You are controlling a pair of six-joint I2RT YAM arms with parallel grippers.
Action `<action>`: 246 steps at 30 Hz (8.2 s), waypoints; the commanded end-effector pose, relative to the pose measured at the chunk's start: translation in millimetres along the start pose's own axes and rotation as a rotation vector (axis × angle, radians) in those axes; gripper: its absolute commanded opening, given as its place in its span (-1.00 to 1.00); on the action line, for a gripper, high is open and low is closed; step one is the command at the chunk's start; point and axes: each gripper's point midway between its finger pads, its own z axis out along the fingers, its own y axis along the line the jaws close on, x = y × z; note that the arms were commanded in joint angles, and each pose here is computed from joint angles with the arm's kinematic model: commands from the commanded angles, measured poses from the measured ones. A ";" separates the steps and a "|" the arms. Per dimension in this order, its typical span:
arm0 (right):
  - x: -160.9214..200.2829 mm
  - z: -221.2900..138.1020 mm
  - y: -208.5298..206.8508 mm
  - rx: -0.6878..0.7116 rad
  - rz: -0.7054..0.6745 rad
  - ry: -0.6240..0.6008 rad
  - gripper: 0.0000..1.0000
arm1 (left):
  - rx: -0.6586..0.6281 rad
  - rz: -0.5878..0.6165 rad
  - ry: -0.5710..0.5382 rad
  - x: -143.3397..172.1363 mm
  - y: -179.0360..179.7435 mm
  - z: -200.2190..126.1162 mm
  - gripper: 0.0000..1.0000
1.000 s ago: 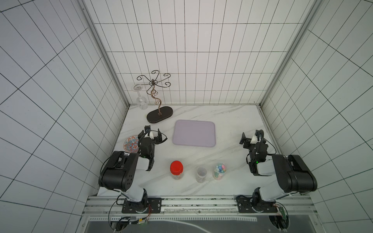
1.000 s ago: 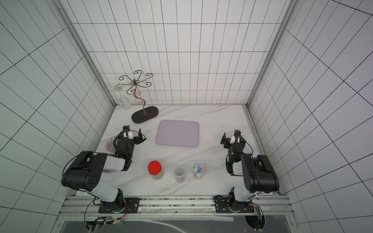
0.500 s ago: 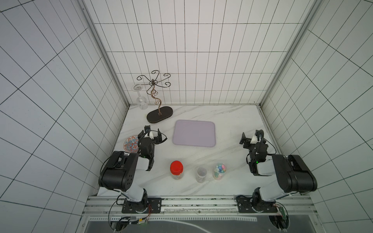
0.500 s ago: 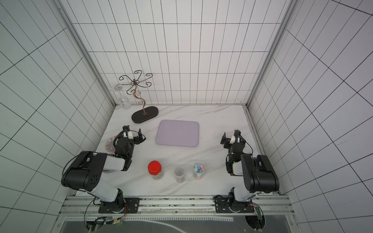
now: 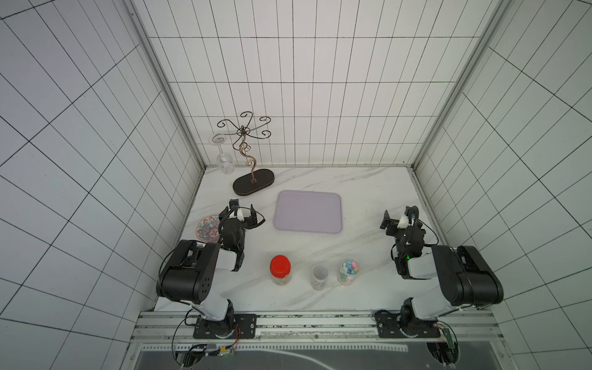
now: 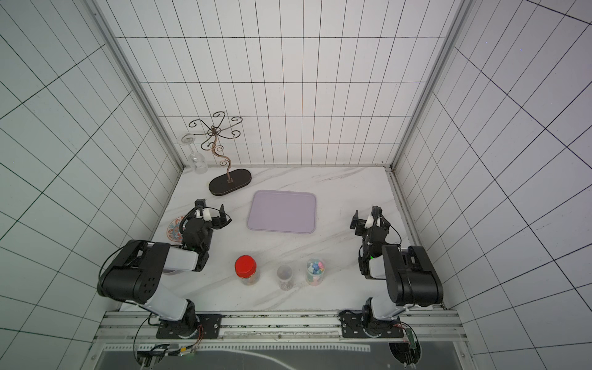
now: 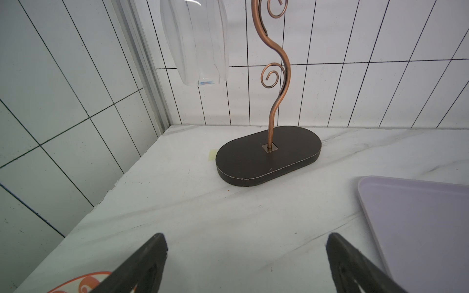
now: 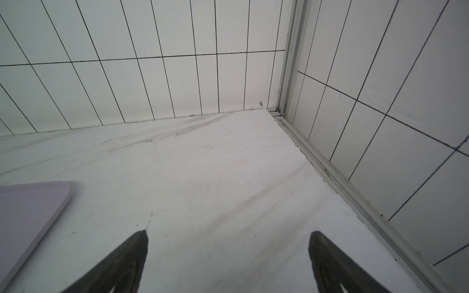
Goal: Pour the candies out of the jar
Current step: Pick up the jar from the center of the board, then unscrew the lid from the jar.
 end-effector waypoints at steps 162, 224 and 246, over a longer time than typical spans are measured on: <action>-184.3 -147.2 296.5 -1.323 -0.066 0.790 -0.20 | 1.352 0.211 0.175 -139.1 -205.8 -143.1 0.95; -228.8 -194.7 340.0 -1.655 0.034 0.719 -0.02 | 1.630 0.181 0.196 -143.6 -227.6 -186.0 -0.08; -234.9 -159.6 307.1 -1.431 0.148 0.660 0.82 | 1.250 0.490 0.193 -127.2 -223.0 -167.7 -0.19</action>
